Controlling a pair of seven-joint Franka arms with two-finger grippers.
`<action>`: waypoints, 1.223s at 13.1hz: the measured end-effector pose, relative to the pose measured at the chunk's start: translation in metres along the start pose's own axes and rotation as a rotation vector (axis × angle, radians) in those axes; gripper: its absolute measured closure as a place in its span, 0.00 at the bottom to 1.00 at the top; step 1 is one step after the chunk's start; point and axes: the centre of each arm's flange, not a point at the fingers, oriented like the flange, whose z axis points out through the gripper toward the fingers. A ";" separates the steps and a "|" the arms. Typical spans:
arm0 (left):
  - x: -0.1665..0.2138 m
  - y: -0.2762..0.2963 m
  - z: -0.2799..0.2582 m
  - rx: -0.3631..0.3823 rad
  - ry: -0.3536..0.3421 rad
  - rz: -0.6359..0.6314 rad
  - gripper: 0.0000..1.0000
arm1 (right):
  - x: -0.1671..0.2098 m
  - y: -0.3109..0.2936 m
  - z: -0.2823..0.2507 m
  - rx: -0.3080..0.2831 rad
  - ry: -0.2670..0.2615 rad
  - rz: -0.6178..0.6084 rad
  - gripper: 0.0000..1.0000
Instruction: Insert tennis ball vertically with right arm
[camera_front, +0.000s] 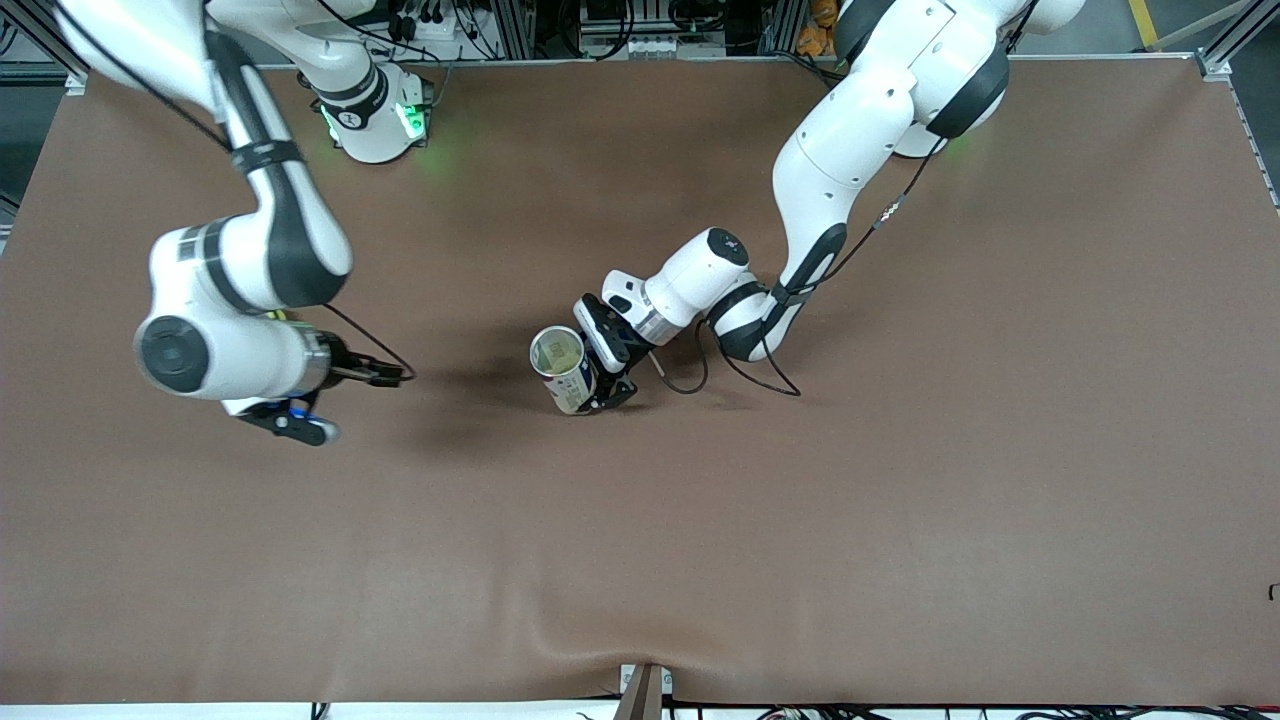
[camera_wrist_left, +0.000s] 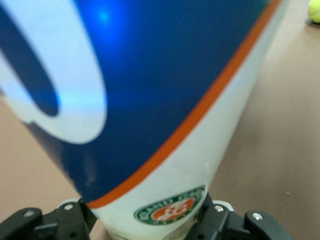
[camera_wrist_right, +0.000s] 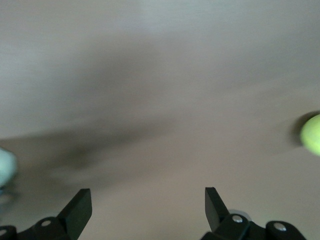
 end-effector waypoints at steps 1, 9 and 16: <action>0.000 0.000 0.000 0.000 0.000 0.000 0.23 | 0.009 0.031 0.007 0.010 -0.020 -0.015 0.00; 0.000 0.000 0.000 0.000 0.000 0.000 0.23 | 0.028 0.219 0.072 0.043 -0.103 -0.138 0.00; 0.000 0.000 0.000 0.000 0.000 0.000 0.23 | 0.005 0.247 0.142 0.079 -0.150 -0.165 0.00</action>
